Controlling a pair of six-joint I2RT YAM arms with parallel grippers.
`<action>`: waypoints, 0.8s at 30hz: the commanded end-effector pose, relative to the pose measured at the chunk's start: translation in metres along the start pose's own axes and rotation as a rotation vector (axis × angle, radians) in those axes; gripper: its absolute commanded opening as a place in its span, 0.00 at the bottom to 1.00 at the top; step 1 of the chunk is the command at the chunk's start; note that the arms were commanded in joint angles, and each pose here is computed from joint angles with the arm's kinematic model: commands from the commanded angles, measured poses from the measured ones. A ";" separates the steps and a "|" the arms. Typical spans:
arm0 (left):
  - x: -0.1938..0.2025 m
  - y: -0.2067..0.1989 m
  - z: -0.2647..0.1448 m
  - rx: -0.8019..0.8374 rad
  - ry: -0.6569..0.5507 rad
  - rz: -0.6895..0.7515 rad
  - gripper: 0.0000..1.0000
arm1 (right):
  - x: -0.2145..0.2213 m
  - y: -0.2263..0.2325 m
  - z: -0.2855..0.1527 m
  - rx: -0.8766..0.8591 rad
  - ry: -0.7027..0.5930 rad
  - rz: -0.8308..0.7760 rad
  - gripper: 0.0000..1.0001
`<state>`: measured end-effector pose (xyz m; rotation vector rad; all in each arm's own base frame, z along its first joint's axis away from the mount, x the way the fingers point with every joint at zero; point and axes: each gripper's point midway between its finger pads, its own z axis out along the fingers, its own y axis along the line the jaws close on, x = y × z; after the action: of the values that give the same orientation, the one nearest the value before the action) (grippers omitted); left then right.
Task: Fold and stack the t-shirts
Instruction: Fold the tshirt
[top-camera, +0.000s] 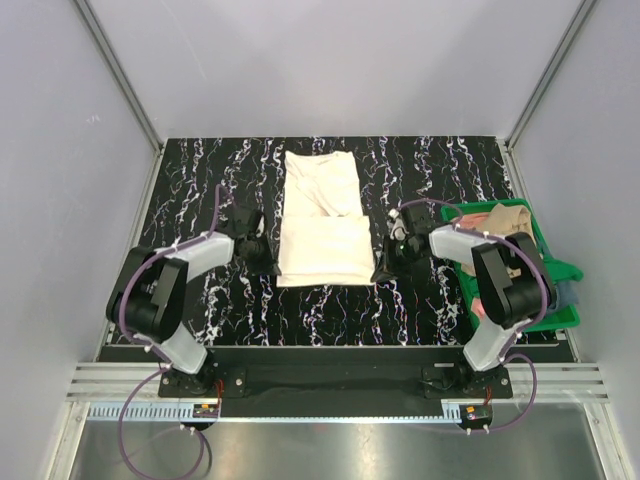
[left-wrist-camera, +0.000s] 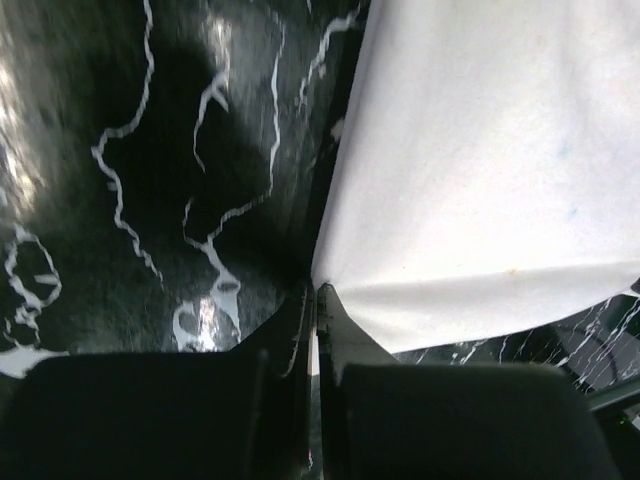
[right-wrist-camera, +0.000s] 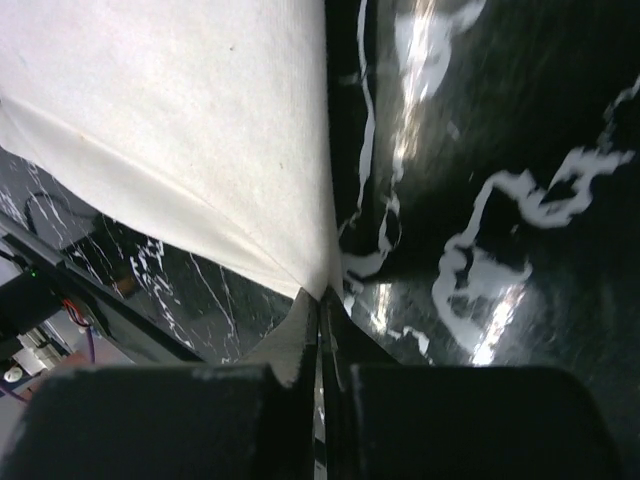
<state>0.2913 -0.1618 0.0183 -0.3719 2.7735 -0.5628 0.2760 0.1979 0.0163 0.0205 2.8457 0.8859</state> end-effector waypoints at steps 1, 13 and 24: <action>0.009 0.017 -0.012 -0.075 -0.055 0.006 0.00 | 0.007 0.006 -0.016 0.028 -0.057 -0.014 0.00; 0.025 0.020 -0.032 -0.063 -0.095 0.036 0.40 | 0.024 0.017 -0.045 0.013 -0.117 -0.026 0.38; -0.068 -0.048 -0.055 0.079 -0.226 0.161 0.30 | -0.020 0.037 -0.053 0.010 -0.126 -0.117 0.35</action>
<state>0.3122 -0.1540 0.0759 -0.2616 2.6275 -0.4743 0.2618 0.1914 0.0731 -0.0125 2.7502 0.8060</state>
